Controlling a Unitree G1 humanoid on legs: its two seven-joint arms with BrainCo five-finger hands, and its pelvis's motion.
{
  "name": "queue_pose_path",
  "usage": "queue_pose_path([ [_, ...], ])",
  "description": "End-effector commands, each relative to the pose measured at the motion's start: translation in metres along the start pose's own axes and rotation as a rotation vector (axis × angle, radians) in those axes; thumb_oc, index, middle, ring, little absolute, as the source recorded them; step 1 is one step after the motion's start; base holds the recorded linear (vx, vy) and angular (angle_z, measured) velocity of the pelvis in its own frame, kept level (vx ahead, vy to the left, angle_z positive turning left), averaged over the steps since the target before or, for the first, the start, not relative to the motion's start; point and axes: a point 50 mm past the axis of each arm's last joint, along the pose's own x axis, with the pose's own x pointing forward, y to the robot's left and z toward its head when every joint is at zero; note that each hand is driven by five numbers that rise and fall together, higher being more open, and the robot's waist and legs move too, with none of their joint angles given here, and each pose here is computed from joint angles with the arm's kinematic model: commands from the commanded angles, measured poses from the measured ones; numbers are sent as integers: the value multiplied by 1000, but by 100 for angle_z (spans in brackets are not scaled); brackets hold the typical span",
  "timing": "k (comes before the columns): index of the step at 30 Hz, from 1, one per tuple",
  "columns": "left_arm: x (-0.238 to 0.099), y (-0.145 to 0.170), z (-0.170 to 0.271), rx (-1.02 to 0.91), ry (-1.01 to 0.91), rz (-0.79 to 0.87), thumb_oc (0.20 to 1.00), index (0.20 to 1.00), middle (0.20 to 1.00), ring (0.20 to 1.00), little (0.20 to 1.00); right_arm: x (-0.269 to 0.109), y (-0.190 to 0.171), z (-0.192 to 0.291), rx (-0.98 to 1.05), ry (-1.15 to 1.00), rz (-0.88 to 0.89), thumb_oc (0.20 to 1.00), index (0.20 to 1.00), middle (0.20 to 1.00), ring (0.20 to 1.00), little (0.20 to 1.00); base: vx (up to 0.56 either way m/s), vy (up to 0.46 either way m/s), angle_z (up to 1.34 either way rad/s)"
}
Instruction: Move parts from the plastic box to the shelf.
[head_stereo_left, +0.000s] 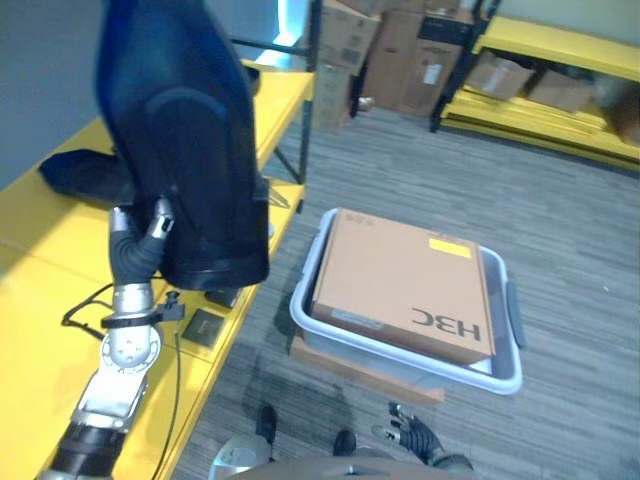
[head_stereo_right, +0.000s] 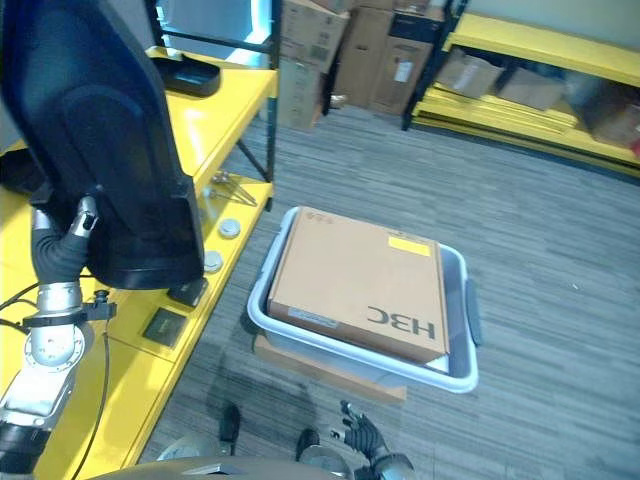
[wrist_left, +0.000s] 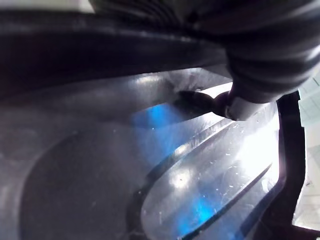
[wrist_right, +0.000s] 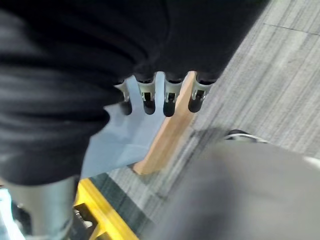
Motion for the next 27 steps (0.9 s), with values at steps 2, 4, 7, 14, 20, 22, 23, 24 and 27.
queue_pose_path([
  [2, 23, 16, 41, -35, -235, 40, 200, 200, 200, 200, 200, 22, -3, 17, 37, 64, -12, 1000, 1000, 1000, 1000, 1000, -42, -87, 220],
  [4, 22, 21, 41, -26, -222, 53, 200, 200, 200, 200, 200, 24, -6, 12, -24, 120, -6, 1000, 1000, 1000, 1000, 1000, -39, -72, 79],
  [7, 16, 31, 41, -11, -173, 60, 200, 200, 200, 200, 200, 22, -25, -2, -89, 291, -22, 1000, 1000, 1000, 1000, 1000, -33, -92, 62],
  [14, 3, 33, 35, -59, -105, 7, 200, 200, 200, 200, 200, 20, -59, 3, 105, 361, -132, 1000, 1000, 1000, 1000, 1000, -91, -64, 104],
  [20, -4, 32, 31, -25, -82, 68, 200, 200, 200, 200, 200, 26, -58, 18, -48, 422, -65, 1000, 1000, 1000, 1000, 1000, -100, 123, 69],
  [22, -1, 30, 31, -33, -75, 53, 200, 200, 200, 200, 200, 25, -55, 11, -38, 456, -55, 1000, 1000, 1000, 1000, 1000, -53, 155, 29],
  [23, 0, 28, 32, -35, -74, 42, 200, 200, 200, 200, 200, 24, -54, 9, -27, 464, -54, 1000, 1000, 1000, 1000, 1000, -44, 140, 78],
  [24, 0, 27, 32, -34, -72, 42, 200, 200, 200, 200, 200, 24, -54, 9, -29, 467, -53, 1000, 1000, 1000, 1000, 1000, -43, 197, 124],
  [27, 1, 23, 35, -69, -76, 17, 200, 200, 200, 200, 200, 23, -53, 5, -32, 498, -59, 1000, 1000, 1000, 1000, 1000, -69, 329, 121],
])
